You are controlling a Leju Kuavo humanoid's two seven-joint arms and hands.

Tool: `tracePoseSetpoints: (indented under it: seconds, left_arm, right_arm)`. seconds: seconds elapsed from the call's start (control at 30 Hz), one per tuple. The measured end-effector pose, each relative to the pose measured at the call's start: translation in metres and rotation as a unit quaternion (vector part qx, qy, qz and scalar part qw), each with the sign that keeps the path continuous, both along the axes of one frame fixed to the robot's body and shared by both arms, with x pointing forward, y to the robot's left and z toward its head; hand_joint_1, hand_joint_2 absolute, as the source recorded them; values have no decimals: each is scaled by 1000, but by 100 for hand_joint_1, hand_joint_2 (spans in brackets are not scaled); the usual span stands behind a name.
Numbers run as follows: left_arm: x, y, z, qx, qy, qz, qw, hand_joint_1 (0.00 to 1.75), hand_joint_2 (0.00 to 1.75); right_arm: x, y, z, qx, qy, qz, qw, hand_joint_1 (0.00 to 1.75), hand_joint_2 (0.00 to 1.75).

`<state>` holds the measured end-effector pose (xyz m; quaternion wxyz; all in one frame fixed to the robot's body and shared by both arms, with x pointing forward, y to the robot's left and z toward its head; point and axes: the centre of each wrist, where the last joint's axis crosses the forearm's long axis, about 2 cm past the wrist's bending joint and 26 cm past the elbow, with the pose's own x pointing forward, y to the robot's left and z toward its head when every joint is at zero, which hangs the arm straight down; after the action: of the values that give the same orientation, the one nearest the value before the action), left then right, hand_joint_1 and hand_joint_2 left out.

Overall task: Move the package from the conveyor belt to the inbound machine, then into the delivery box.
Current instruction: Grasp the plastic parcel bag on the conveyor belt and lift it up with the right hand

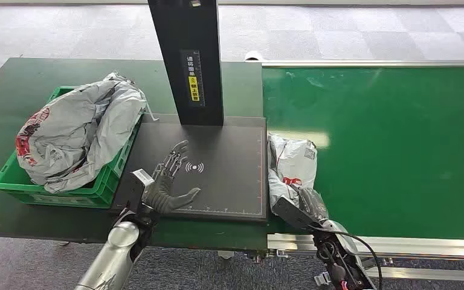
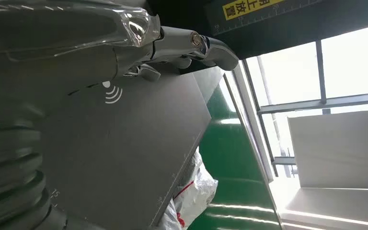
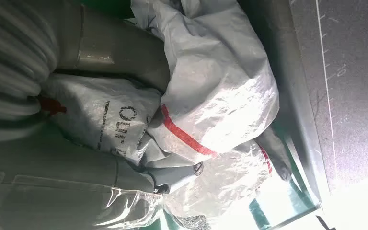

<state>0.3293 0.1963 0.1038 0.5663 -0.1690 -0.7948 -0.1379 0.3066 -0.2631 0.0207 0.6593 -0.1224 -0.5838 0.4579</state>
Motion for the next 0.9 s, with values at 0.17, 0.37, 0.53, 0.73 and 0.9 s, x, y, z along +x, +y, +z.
tracePoseSetpoints:
  seconds: [0.17, 0.37, 0.53, 0.73, 0.9]
  left_arm:
    - [0, 0, 0, 0, 0, 0, 1000, 0, 175]
    - [0, 0, 0, 1, -4, -4, 1000, 0, 175]
    - [-1, 0, 0, -1, -9, -5, 1000, 0, 175]
    - [2, 0, -1, -8, -16, -6, 1000, 0, 175]
    - [3, 0, -3, -9, -16, -3, 1000, 0, 175]
  right_arm:
    - [-1, 0, 0, 11, -6, -2, 1000, 175, 175]
    - [-8, -10, 4, 133, -24, -31, 990, 175, 175]
    - [-11, -23, 17, 228, -100, -82, 965, 175, 175]
    - [-17, -40, 28, 612, -31, -118, 781, 175, 175]
    - [-21, -55, 28, 728, -47, -136, 670, 175, 175]
